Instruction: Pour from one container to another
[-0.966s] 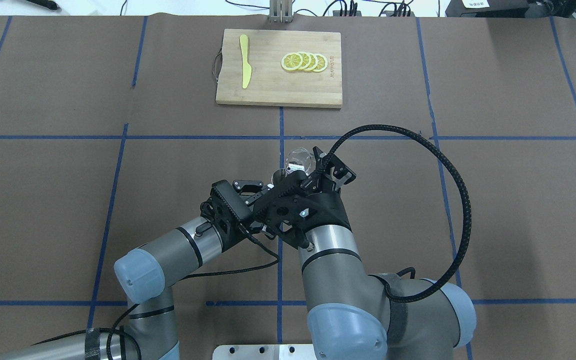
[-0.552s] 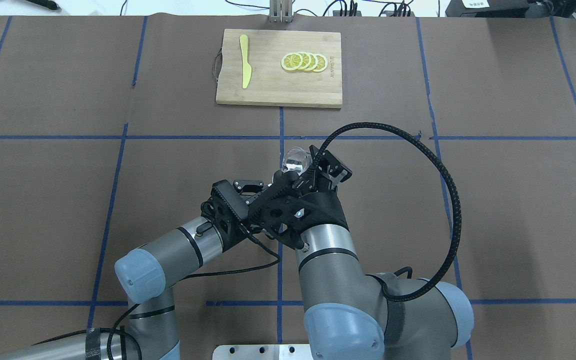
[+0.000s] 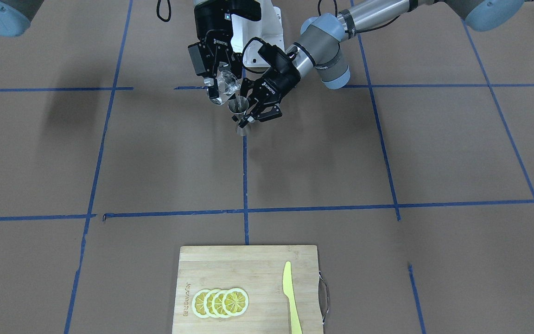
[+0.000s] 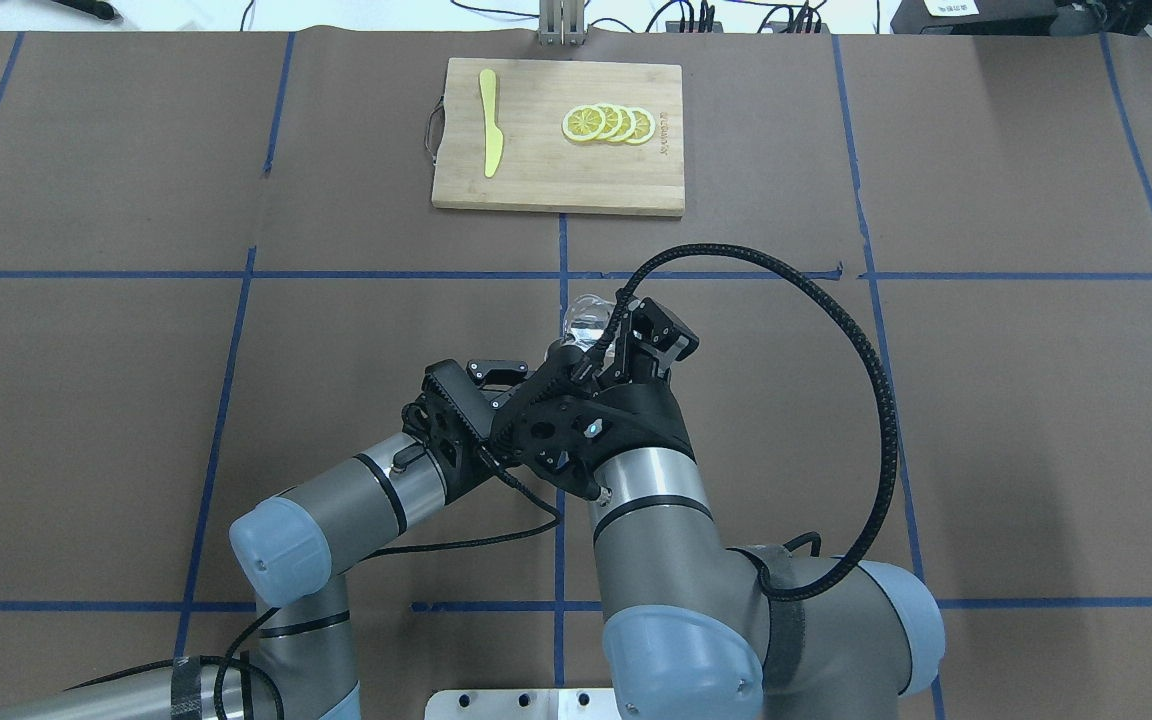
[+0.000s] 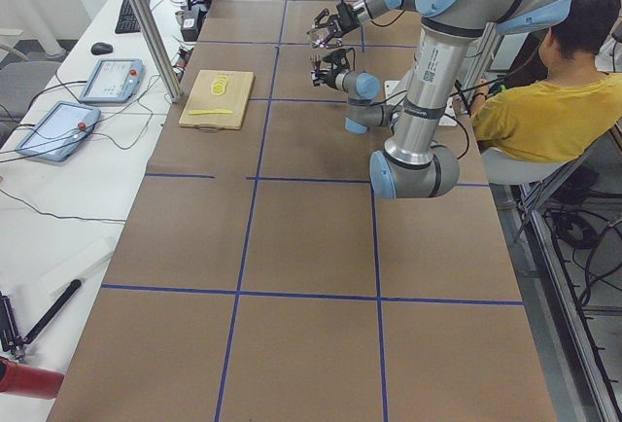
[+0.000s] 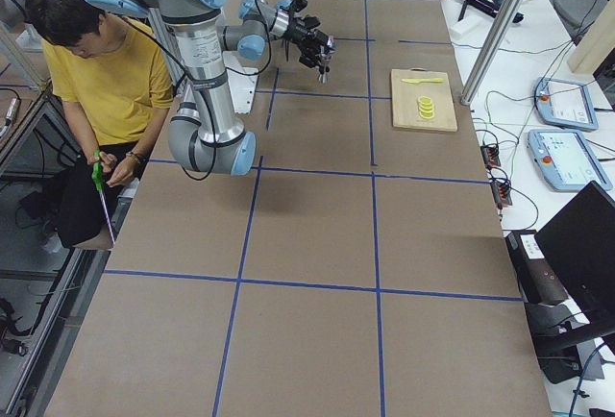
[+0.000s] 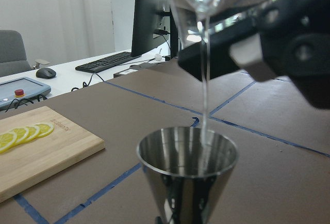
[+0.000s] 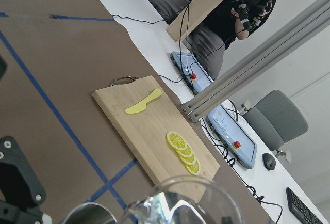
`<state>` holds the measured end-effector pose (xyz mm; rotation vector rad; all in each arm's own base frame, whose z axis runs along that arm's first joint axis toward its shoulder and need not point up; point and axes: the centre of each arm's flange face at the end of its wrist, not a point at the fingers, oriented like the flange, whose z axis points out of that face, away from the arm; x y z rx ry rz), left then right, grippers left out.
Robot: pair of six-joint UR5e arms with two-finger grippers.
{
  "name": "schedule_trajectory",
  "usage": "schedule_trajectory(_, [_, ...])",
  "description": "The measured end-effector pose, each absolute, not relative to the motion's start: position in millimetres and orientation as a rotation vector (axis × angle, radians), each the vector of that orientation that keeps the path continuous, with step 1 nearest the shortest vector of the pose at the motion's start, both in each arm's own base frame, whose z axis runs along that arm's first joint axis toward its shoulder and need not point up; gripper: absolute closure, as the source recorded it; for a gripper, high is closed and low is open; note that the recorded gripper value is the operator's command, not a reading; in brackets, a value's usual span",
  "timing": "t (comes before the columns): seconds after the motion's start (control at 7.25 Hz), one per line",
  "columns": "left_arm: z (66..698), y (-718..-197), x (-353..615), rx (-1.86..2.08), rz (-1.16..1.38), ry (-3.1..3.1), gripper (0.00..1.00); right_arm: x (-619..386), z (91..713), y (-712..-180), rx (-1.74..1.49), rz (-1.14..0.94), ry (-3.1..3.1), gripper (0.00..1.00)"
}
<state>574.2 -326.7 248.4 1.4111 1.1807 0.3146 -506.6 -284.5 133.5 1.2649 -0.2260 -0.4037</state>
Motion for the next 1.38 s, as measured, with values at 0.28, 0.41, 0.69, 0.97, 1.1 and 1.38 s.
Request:
schedule_trajectory(0.28, [247.9,-326.7,573.9,1.412,0.314,1.181,1.00,-507.5,128.9,-284.9,1.261,-0.417,-0.205,1.00])
schedule_trajectory(0.41, [247.5,-326.6,573.7,1.412,0.314,1.182,1.00,-507.5,128.3,-285.3,1.262,-0.431,-0.190,1.00])
schedule_trajectory(0.69, [246.5,-326.5,573.0,1.413,0.312,1.183,1.00,-507.2,128.2,-286.0,1.268,-0.460,-0.157,1.00])
schedule_trajectory(0.97, [246.8,-326.4,572.8,1.413,0.313,1.183,1.00,-507.1,129.6,-286.9,1.271,-0.495,-0.117,1.00])
schedule_trajectory(1.1, [247.1,-326.4,572.8,1.412,0.313,1.183,1.00,-506.8,130.4,-287.3,1.273,-0.509,-0.100,1.00])
schedule_trajectory(1.38, [247.2,-326.4,572.8,1.412,0.313,1.183,1.00,-506.5,132.2,-287.8,1.276,-0.535,-0.073,1.00])
